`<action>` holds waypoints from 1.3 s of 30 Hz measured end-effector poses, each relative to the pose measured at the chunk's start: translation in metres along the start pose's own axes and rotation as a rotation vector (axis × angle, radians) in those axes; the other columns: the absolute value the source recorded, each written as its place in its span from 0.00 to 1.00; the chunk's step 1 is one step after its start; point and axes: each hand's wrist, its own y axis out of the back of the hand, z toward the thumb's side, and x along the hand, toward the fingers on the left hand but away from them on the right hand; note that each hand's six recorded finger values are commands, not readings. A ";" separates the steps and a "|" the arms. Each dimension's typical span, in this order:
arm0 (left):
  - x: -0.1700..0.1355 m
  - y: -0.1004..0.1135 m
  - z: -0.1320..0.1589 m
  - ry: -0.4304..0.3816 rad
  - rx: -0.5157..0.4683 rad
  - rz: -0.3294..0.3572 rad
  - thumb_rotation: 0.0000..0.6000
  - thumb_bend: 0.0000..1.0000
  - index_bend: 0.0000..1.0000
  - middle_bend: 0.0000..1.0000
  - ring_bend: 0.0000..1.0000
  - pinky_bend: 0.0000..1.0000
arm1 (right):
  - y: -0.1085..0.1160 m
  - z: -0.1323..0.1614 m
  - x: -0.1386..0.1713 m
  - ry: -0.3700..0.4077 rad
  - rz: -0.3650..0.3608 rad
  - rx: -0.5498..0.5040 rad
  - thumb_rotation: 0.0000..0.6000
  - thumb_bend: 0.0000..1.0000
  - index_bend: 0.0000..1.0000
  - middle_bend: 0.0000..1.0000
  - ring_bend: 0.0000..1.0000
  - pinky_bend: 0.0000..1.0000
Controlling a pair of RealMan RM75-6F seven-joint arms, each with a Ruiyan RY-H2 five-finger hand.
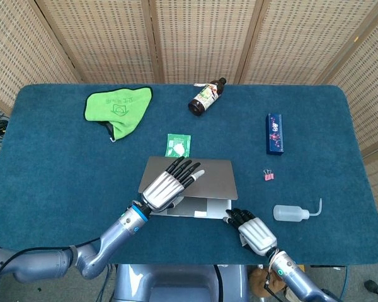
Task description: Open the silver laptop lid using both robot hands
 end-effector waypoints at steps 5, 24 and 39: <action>0.002 0.012 -0.013 0.034 0.012 0.017 1.00 0.46 0.00 0.00 0.00 0.00 | 0.001 -0.001 -0.001 -0.005 -0.002 0.013 1.00 1.00 0.19 0.27 0.06 0.13; 0.011 0.034 -0.052 0.136 0.003 0.043 1.00 0.46 0.00 0.00 0.00 0.00 | 0.006 0.004 -0.006 -0.002 -0.001 0.064 1.00 1.00 0.26 0.36 0.06 0.13; 0.023 0.047 -0.076 0.200 -0.019 0.057 1.00 0.46 0.00 0.00 0.00 0.00 | 0.006 0.003 -0.008 -0.003 0.023 0.119 1.00 1.00 0.30 0.39 0.05 0.13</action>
